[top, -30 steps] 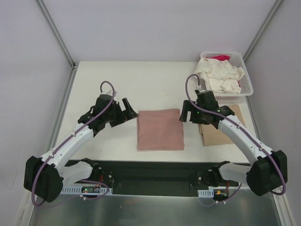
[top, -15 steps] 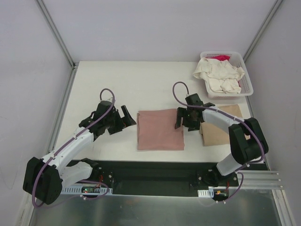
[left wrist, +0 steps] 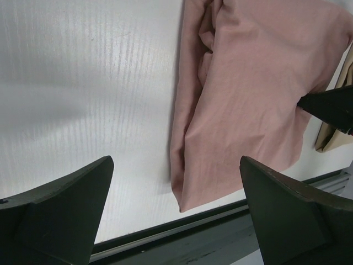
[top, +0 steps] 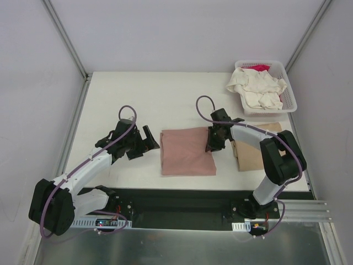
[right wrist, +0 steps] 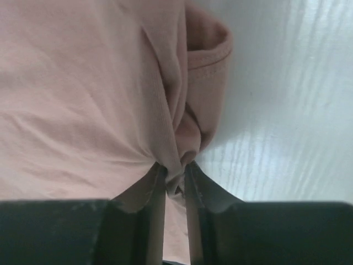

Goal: Fold and stack the t-shirts
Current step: Put the neatly folded tshirt into the corner of the board with the right arm

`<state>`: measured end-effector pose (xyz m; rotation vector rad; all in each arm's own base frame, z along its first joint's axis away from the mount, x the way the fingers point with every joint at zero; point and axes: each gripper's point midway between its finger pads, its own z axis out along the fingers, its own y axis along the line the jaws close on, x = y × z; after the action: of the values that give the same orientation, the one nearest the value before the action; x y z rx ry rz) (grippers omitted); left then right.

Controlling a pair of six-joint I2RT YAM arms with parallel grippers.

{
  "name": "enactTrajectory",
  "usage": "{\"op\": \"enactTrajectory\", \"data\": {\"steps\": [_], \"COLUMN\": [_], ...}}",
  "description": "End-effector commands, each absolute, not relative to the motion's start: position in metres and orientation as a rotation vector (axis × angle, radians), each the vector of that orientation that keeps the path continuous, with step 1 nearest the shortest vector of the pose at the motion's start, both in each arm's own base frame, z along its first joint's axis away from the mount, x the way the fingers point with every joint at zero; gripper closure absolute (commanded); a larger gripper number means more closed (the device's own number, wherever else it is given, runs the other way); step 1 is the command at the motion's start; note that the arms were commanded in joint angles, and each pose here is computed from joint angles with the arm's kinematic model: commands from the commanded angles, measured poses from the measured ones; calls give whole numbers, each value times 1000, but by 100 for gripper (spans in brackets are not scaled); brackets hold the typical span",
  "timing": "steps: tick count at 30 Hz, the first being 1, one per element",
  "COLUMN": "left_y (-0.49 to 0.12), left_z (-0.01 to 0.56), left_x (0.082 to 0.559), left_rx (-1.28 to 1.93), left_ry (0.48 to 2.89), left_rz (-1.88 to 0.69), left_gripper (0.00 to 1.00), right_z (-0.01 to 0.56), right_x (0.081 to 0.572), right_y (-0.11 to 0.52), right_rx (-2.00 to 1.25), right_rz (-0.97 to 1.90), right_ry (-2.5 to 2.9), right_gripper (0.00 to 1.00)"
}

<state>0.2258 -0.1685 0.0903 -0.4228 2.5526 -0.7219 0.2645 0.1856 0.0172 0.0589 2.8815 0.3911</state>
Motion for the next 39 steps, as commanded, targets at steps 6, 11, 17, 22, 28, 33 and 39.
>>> {"op": "enactTrajectory", "data": {"steps": [6,11,17,22,28,33,39], "left_y": [-167,-165,-164,-163,-163,-163,-164], "left_z": [89,92,92,94,93,92,92], "left_x": [227,228,230,232,234,236,238], "left_rx": [-428,-414,-401,-380,-363,-348,-325], "left_ry": [2538,2524,2519,2515,2522,2523,2529], "left_rz": [-712,-707,-690,-680,-667,-655,-651], "left_gripper": [1,1,1,1,1,1,1], "right_z": [21,70,120,154,189,211,225], "right_x": [270,273,263,255,256,246,246], "right_y": [189,146,88,58,40,20,19], "right_rx": [-114,-208,-214,-234,-258,-291,-354], "right_rz": [285,-101,-460,-635,-767,-928,-868], "right_ry": [2835,2684,2581,2520,2470,2452,2469], "right_gripper": [99,99,99,99,99,99,99]}}
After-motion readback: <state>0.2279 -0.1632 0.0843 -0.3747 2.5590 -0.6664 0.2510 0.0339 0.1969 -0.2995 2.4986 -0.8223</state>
